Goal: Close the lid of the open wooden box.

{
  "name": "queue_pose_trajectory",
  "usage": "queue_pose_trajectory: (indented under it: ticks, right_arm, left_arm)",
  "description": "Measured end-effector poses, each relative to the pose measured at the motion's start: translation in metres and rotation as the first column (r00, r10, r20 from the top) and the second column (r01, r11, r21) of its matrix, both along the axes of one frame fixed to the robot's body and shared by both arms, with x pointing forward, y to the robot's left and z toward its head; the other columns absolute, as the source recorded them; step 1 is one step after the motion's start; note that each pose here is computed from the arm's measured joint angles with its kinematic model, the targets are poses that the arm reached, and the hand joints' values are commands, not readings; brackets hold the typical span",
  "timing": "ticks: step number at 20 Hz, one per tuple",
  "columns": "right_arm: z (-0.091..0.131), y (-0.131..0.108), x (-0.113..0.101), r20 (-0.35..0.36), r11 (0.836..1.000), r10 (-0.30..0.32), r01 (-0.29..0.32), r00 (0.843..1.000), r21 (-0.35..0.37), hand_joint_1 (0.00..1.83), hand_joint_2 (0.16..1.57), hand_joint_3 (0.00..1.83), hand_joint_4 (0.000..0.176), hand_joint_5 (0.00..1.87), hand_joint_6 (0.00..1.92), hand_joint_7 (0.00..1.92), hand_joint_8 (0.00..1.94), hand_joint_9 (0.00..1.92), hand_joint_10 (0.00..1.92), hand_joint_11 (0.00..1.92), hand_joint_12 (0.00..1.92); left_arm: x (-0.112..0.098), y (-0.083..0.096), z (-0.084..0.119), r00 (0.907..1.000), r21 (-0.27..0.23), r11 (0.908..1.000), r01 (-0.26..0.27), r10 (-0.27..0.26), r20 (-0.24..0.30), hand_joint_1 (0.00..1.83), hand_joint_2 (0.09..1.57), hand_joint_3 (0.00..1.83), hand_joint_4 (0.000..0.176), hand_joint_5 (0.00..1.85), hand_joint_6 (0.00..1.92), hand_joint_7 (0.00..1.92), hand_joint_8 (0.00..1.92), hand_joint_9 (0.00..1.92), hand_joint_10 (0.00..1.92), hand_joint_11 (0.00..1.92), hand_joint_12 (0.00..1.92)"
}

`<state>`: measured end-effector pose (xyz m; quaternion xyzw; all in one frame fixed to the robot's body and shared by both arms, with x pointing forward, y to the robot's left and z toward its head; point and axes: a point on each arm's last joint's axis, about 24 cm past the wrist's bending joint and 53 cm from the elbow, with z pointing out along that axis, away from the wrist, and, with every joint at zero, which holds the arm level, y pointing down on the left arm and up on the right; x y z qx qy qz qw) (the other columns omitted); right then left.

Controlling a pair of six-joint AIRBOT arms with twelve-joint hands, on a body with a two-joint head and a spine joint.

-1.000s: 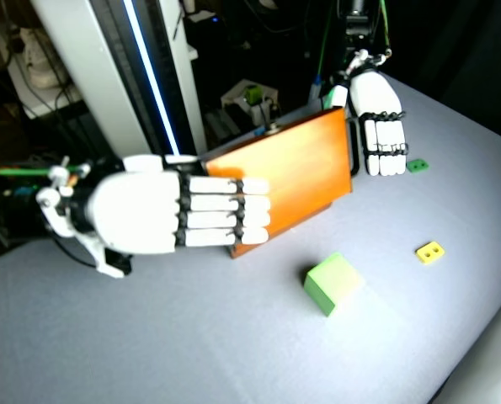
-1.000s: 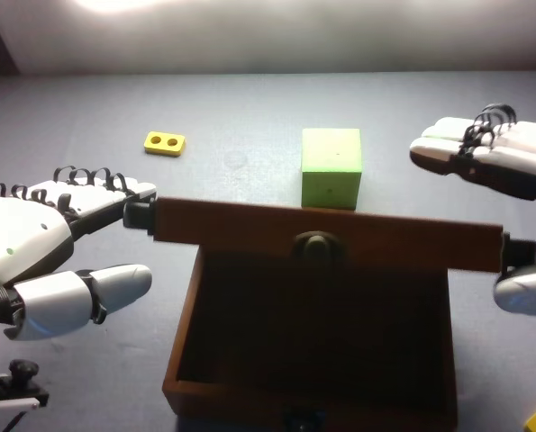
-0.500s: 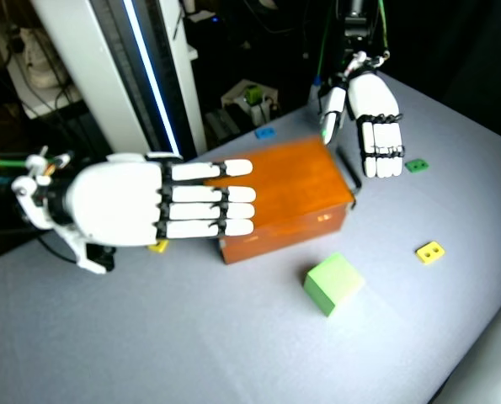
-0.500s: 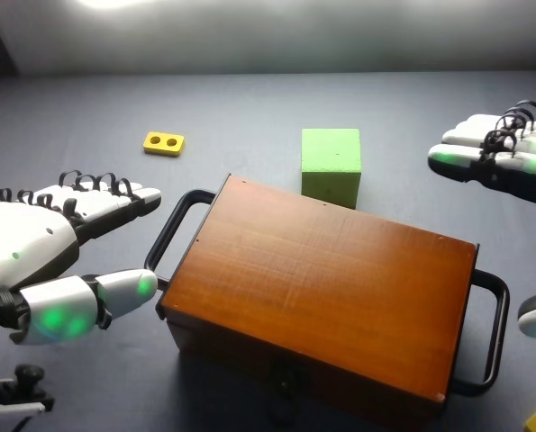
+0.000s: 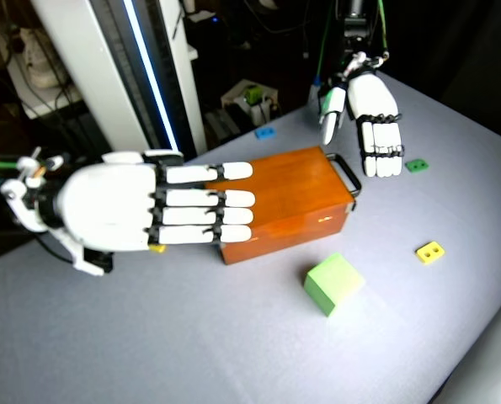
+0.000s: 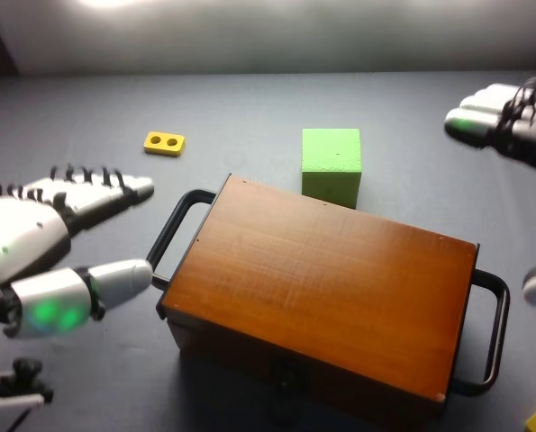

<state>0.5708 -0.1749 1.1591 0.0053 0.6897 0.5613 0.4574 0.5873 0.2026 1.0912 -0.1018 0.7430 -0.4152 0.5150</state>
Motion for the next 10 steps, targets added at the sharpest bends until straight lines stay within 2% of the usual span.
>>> queue_pose_trajectory:
  ticks: [1,2,3,4,5,6,7,8,9,10]
  right_arm:
    - [0.005,-0.006,0.004,0.022,1.0,-0.022,0.022,1.0,0.012,0.25,1.1,0.02,0.079,0.0,0.0,0.0,0.0,0.0,0.0,0.05,0.02]
    - [0.012,-0.013,0.009,0.038,0.998,-0.055,0.054,0.998,0.043,0.43,1.17,0.02,0.051,0.0,0.0,0.0,0.0,0.0,0.0,0.0,0.0]
    - [0.022,-0.02,0.015,0.073,0.991,-0.097,0.09,0.993,0.1,0.43,1.22,0.01,0.058,0.0,0.0,0.0,0.0,0.0,0.0,0.0,0.0]
    - [0.025,-0.021,0.016,0.08,0.989,-0.106,0.097,0.991,0.116,0.39,1.25,0.02,0.077,0.0,0.0,0.01,0.0,0.01,0.0,0.06,0.02]
    - [0.031,-0.023,0.017,0.096,0.983,-0.12,0.105,0.988,0.149,0.44,1.24,0.0,0.063,0.08,0.01,0.09,0.01,0.08,0.01,0.12,0.05]
    - [0.039,-0.024,0.016,0.123,0.977,-0.13,0.107,0.984,0.182,0.48,1.23,0.0,0.03,0.13,0.02,0.13,0.01,0.13,0.02,0.18,0.08]
    - [0.046,-0.025,0.014,0.145,0.973,-0.133,0.101,0.98,0.206,0.54,1.23,0.0,0.0,0.17,0.01,0.17,0.01,0.17,0.01,0.2,0.1]
    - [0.052,-0.026,0.012,0.163,0.967,-0.139,0.098,0.977,0.236,0.53,1.22,0.0,0.006,0.21,0.0,0.25,0.0,0.25,0.01,0.24,0.16]
    - [0.057,-0.027,0.011,0.177,0.961,-0.147,0.098,0.973,0.259,0.5,1.22,0.0,0.027,0.22,0.0,0.3,0.0,0.29,0.0,0.23,0.27]
    - [0.061,-0.029,0.011,0.19,0.956,-0.156,0.1,0.969,0.275,0.47,1.23,0.0,0.033,0.21,0.0,0.32,0.0,0.3,0.0,0.18,0.42]
  left_arm:
    - [0.003,0.0,0.014,0.9991,-0.025,0.9997,-0.004,0.005,0.043,0.0,1.33,0.0,0.0,0.21,0.0,0.2,0.0,0.2,0.0,0.02,0.52]
    - [0.007,0.001,0.033,0.9944,-0.058,0.9983,-0.009,0.015,0.104,0.0,1.32,0.0,0.0,0.2,0.0,0.19,0.0,0.21,0.0,0.0,0.76]
    - [0.01,0.004,0.062,0.9802,-0.116,0.9931,-0.016,0.039,0.194,0.0,1.36,0.01,0.0,0.16,0.0,0.13,0.01,0.14,0.01,0.0,0.61]
    - [0.01,0.005,0.068,0.9762,-0.128,0.9917,-0.015,0.042,0.213,0.0,1.35,0.0,0.0,0.12,0.01,0.08,0.01,0.09,0.01,0.0,0.43]
    - [0.008,0.005,0.081,0.9653,-0.153,0.9883,-0.008,0.047,0.257,0.0,1.36,0.0,0.0,0.11,0.0,0.07,0.0,0.05,0.01,0.0,0.26]
    - [0.005,0.005,0.091,0.9571,-0.186,0.9825,-0.004,0.058,0.284,0.0,1.39,0.01,0.028,0.08,0.01,0.05,0.0,0.01,0.0,0.0,0.05]
    - [0.002,0.004,0.098,0.9507,-0.206,0.9784,0.009,0.056,0.305,0.0,1.39,0.01,0.037,0.07,0.0,0.02,0.0,0.0,0.0,0.0,0.01]
    - [0.001,0.004,0.104,0.9443,-0.228,0.9735,0.018,0.059,0.324,0.0,1.38,0.01,0.018,0.03,0.0,0.01,0.0,0.0,0.0,0.0,0.0]
    - [-0.001,0.005,0.11,0.9383,-0.249,0.9683,0.022,0.066,0.34,0.0,1.37,0.0,0.028,0.01,0.0,0.0,0.0,0.0,0.0,0.0,0.0]
    - [-0.002,0.007,0.116,0.9306,-0.265,0.964,0.023,0.076,0.358,0.07,1.35,0.0,0.059,0.0,0.0,0.0,0.0,0.0,0.0,0.02,0.01]
